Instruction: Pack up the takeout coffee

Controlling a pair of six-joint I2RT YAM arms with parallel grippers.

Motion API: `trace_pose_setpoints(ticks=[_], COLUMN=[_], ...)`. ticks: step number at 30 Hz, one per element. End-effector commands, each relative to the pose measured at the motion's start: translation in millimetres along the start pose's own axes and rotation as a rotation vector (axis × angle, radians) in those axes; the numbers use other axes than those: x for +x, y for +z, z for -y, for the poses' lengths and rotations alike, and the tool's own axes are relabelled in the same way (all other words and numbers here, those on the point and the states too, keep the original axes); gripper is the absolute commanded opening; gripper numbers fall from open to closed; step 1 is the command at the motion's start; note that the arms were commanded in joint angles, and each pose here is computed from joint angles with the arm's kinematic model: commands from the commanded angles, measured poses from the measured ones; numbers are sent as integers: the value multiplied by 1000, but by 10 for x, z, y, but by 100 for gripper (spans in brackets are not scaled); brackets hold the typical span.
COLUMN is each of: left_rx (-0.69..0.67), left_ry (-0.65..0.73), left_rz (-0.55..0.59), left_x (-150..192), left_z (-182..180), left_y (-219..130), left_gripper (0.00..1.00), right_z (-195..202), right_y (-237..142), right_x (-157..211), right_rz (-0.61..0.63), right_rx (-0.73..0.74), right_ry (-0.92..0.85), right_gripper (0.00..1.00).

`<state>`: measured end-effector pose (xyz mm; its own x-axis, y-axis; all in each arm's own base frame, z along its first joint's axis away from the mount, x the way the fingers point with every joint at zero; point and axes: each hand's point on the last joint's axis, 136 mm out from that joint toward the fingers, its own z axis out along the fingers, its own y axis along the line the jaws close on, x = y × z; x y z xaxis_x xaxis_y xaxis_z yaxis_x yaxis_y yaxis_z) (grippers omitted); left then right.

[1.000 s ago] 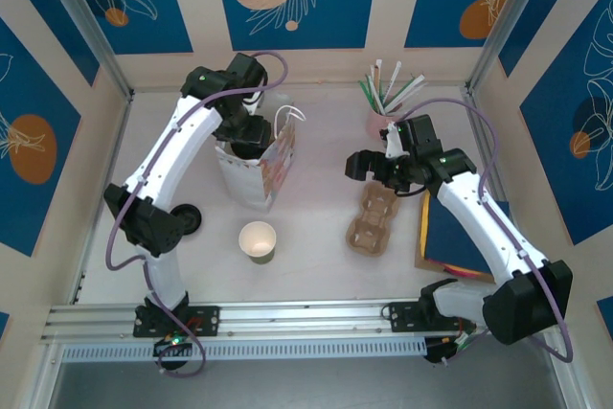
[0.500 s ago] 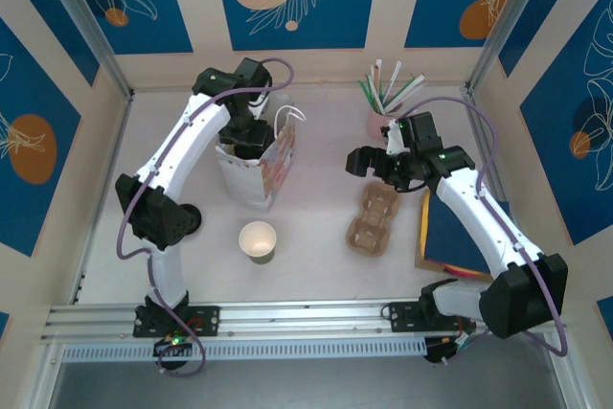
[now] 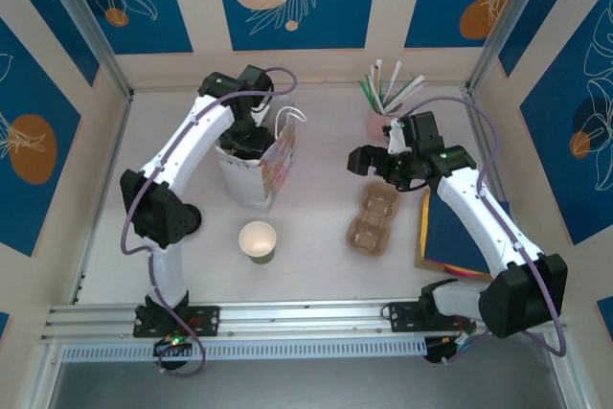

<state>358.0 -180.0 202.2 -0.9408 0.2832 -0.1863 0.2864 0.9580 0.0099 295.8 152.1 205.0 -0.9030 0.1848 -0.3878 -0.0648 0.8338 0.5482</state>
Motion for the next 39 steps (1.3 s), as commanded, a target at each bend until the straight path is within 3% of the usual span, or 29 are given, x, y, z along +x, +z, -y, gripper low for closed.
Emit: trace_pose_setpoints(ticks=[1,39], left_rx=[16,29], left_ry=[18,27], left_rz=[-20,-125], left_x=[40,212], left_z=[-27,9], left_y=[46,368], left_gripper=[56,55], right_z=[-26,-99], right_y=[7,-87], right_x=[16,151], right_rz=[-15,-28], right_rx=[-25,-49], right_ry=[-6,4], right_gripper=[99,99])
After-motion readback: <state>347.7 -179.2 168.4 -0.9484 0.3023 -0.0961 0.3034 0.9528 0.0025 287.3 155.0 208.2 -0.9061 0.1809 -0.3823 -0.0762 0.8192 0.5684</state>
